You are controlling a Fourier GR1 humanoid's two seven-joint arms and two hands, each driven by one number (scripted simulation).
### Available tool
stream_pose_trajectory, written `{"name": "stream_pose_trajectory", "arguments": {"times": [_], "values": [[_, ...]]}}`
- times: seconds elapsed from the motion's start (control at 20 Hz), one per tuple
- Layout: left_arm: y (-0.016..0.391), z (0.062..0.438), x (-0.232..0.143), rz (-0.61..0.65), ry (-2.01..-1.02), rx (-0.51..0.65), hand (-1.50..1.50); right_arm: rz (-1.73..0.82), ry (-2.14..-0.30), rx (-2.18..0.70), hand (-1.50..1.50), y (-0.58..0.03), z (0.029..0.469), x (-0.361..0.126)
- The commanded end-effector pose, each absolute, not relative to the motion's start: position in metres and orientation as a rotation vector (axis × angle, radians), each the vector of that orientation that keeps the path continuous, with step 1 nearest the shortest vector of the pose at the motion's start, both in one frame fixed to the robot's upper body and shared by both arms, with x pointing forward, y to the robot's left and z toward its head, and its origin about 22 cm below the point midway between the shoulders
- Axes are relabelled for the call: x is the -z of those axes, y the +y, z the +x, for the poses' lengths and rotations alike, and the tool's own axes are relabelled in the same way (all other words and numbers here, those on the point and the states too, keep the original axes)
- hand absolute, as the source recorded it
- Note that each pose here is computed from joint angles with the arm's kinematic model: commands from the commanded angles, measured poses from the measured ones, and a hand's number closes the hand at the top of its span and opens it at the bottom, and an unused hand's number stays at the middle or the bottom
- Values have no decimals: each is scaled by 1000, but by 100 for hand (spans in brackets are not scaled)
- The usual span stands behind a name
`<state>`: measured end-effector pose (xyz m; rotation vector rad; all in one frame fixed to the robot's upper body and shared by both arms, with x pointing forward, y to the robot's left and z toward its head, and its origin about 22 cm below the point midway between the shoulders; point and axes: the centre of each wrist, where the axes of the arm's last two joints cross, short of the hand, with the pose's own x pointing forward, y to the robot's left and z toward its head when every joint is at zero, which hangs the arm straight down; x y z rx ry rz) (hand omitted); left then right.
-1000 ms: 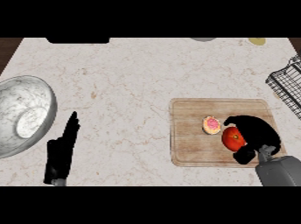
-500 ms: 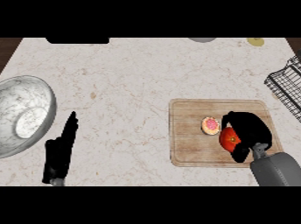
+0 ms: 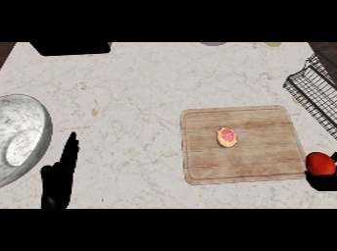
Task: Pick the tomato from the cutting board and place it in the tiered basket
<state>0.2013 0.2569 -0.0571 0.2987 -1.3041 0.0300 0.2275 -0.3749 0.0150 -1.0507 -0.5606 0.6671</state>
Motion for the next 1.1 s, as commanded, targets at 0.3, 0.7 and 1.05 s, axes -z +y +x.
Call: {"name": "stream_pose_trajectory", "arguments": {"times": [0.3, 0.7, 1.05], "values": [[257, 205, 56, 307, -1294, -27, 0, -1241, -775, -79, 150, -405, 158, -104], [250, 203, 62, 292, -1293, -17, 0, -1491, -995, -10, 150, -366, 104, -218], [246, 203, 49, 262, -1301, 13, 0, -1551, -962, 4, 150, -356, 94, -290]]}}
